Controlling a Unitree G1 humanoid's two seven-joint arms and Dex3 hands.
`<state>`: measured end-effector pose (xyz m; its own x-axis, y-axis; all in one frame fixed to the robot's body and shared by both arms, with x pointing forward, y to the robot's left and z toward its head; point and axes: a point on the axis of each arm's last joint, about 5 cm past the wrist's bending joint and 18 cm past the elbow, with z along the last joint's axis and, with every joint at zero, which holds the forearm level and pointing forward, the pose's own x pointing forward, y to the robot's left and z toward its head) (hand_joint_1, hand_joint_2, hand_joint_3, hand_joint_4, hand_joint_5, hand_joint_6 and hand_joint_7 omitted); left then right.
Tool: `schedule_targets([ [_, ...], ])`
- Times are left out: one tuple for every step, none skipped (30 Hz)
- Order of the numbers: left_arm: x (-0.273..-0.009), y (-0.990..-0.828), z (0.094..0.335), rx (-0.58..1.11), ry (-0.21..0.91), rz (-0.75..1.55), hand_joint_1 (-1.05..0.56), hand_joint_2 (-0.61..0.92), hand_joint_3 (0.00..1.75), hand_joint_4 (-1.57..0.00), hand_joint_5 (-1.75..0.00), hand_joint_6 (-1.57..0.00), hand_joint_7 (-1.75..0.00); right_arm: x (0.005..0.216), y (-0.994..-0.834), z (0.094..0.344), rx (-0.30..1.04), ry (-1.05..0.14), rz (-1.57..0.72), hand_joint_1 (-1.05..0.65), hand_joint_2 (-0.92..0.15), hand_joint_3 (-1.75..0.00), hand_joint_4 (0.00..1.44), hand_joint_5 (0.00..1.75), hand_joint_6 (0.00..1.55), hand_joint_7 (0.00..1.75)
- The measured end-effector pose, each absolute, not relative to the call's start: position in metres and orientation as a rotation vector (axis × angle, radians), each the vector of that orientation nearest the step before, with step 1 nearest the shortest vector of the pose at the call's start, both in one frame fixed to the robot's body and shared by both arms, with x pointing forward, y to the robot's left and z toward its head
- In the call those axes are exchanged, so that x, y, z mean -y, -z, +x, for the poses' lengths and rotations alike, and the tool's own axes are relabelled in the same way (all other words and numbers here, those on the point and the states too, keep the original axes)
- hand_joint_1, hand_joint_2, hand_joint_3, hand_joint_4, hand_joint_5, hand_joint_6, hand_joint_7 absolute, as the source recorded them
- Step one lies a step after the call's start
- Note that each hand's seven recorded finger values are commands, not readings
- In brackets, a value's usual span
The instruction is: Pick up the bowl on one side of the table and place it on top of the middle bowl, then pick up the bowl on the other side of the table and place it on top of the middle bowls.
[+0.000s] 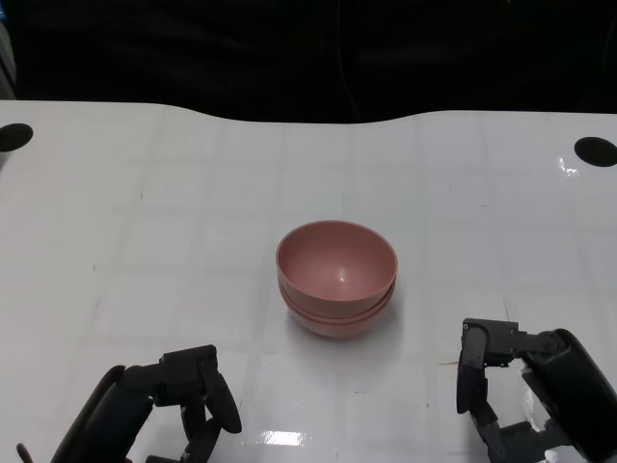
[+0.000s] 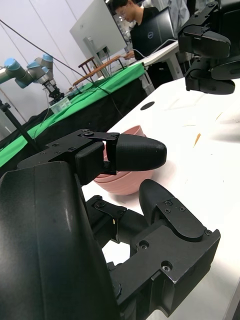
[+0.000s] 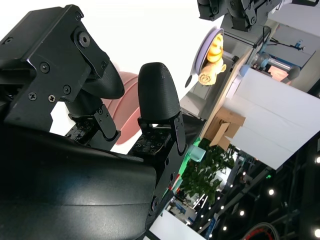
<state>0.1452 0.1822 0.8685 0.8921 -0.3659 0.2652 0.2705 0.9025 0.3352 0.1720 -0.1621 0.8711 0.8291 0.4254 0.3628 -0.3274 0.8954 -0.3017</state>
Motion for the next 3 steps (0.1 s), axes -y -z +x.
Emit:
schedule_targets([
  [-0.182, -0.8684, 0.1452, 0.33, 0.335, 0.295, -0.05, 0.39, 1.39, -0.82, -1.75, -0.75, -1.52, 0.1624, -0.8707, 0.1726, 0.434, -0.409, -0.232, 0.09, -0.19, -1.68, 0.98, 1.75, 0.79, 1.72],
  [-0.1817, -0.8683, 0.1453, 0.33, 0.334, 0.294, -0.05, 0.4, 1.39, -0.82, -1.75, -0.75, -1.51, 0.1628, -0.8704, 0.173, 0.432, -0.413, -0.232, 0.09, -0.19, -1.68, 0.98, 1.75, 0.79, 1.72],
  [-0.1815, -0.8681, 0.1454, 0.329, 0.334, 0.293, -0.05, 0.39, 1.39, -0.82, -1.75, -0.75, -1.51, 0.1632, -0.8702, 0.1731, 0.431, -0.415, -0.232, 0.09, -0.19, -1.68, 0.98, 1.75, 0.79, 1.72],
])
